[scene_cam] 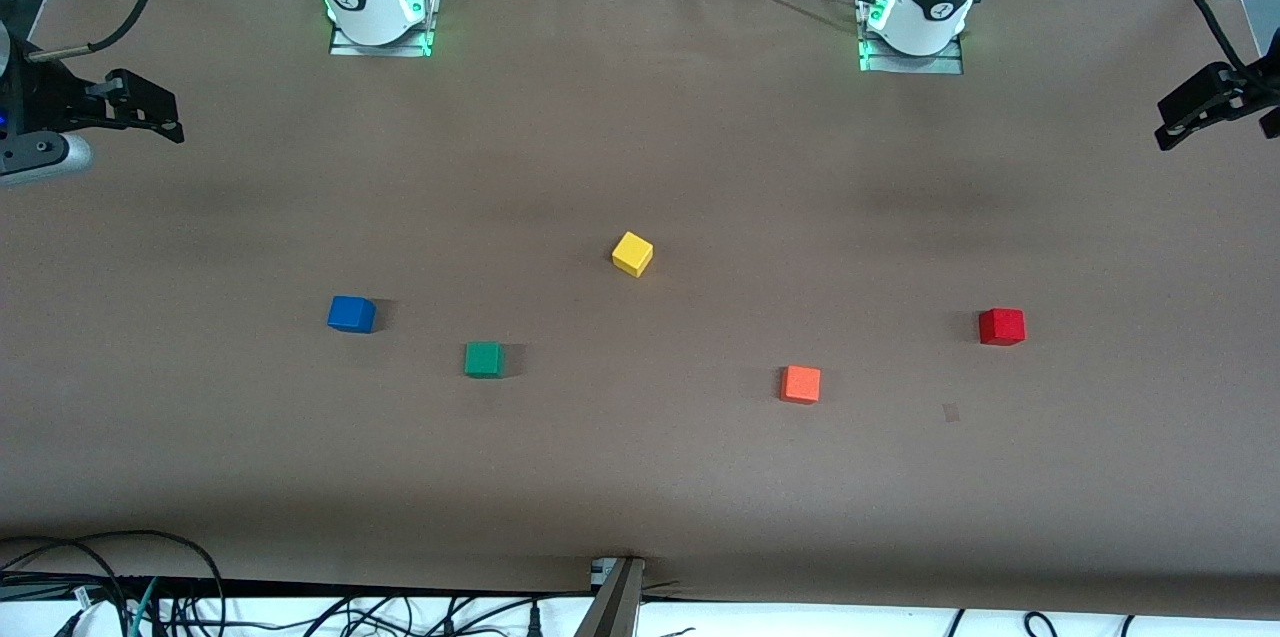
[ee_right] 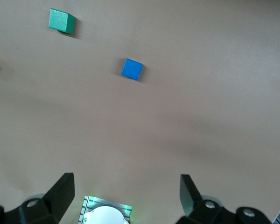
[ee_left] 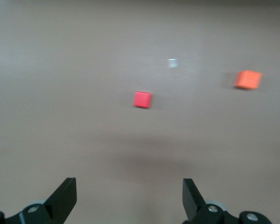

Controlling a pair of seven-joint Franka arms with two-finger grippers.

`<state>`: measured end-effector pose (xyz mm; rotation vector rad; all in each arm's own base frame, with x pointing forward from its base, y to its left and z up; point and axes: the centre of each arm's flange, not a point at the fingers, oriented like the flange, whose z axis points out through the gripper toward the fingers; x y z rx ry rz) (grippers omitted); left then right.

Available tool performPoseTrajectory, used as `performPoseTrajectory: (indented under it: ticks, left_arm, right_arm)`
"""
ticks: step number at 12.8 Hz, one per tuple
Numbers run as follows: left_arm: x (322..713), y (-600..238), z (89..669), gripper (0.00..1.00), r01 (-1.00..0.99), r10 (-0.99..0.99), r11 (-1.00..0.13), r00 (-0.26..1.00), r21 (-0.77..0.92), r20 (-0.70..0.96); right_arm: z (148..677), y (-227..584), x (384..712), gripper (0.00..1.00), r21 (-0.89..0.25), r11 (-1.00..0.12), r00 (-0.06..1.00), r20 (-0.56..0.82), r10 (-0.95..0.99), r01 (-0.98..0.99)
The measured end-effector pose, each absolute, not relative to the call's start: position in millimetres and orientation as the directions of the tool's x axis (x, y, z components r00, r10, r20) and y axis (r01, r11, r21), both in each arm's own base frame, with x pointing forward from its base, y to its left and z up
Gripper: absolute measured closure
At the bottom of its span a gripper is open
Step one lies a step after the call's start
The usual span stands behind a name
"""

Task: Pass red block to right arm, stack on blue

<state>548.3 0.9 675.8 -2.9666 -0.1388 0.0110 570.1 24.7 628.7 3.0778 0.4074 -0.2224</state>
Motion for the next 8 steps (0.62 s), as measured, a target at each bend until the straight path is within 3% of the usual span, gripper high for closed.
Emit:
performPoseTrajectory:
  ticks: [3, 8]
  left_arm:
    - [548.7, -2.7, 671.8, 0.00, 0.054, 0.064, -0.955, 0.998, -0.293, -0.024]
    - [553.9, 58.4, 667.1, 0.00, -0.186, -0.145, -0.915, 0.980, -0.359, -0.137]
  right_arm:
    - [628.0, 24.0, 570.5, 0.00, 0.013, -0.966, 0.956, -0.144, 0.256, 0.260]
    - [627.5, 23.7, 571.1, 0.00, 0.014, -0.966, 0.956, -0.143, 0.255, 0.260]
